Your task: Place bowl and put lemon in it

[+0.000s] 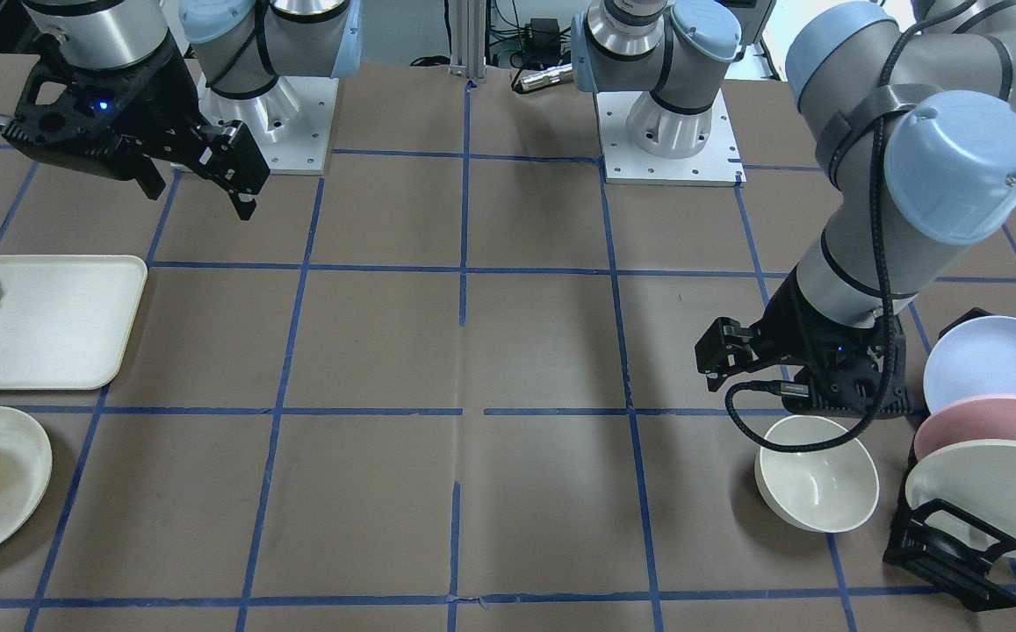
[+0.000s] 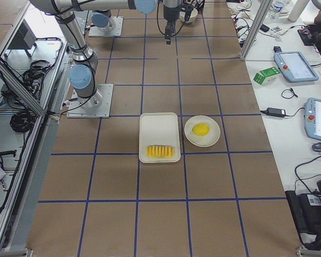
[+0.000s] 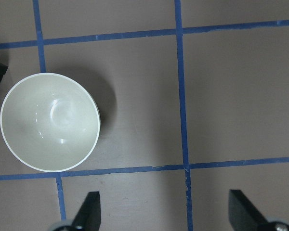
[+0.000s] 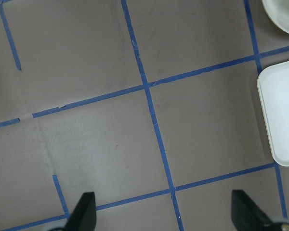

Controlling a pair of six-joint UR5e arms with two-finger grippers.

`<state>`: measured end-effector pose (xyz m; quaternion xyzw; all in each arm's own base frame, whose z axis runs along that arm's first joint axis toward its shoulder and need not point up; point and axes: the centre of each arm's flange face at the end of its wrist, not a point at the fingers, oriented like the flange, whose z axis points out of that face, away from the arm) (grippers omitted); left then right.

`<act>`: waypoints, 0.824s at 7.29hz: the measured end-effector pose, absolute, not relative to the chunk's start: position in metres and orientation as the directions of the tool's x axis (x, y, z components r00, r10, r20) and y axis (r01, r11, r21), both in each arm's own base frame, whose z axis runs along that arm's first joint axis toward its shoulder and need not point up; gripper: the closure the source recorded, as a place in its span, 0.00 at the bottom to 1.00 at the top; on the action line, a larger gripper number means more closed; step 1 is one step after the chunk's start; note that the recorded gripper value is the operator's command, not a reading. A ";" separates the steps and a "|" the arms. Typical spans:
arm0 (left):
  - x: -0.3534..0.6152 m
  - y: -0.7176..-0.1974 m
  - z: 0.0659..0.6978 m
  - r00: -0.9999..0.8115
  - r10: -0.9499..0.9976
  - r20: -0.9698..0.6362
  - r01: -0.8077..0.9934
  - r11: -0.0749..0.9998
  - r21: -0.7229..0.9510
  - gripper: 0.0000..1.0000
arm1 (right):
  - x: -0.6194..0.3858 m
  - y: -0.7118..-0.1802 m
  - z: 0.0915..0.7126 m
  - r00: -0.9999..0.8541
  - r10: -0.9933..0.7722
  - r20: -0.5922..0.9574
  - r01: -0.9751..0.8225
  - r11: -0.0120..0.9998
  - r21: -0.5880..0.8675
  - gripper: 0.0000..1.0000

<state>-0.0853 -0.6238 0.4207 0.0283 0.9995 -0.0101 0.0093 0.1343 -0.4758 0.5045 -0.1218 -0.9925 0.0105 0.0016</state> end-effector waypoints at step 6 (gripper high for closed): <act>-0.085 -0.621 0.425 -0.998 0.053 -0.018 0.053 0.998 -0.018 0.05 | 0.118 -0.481 0.503 -0.964 0.267 0.002 0.267 0.963 -0.019 0.00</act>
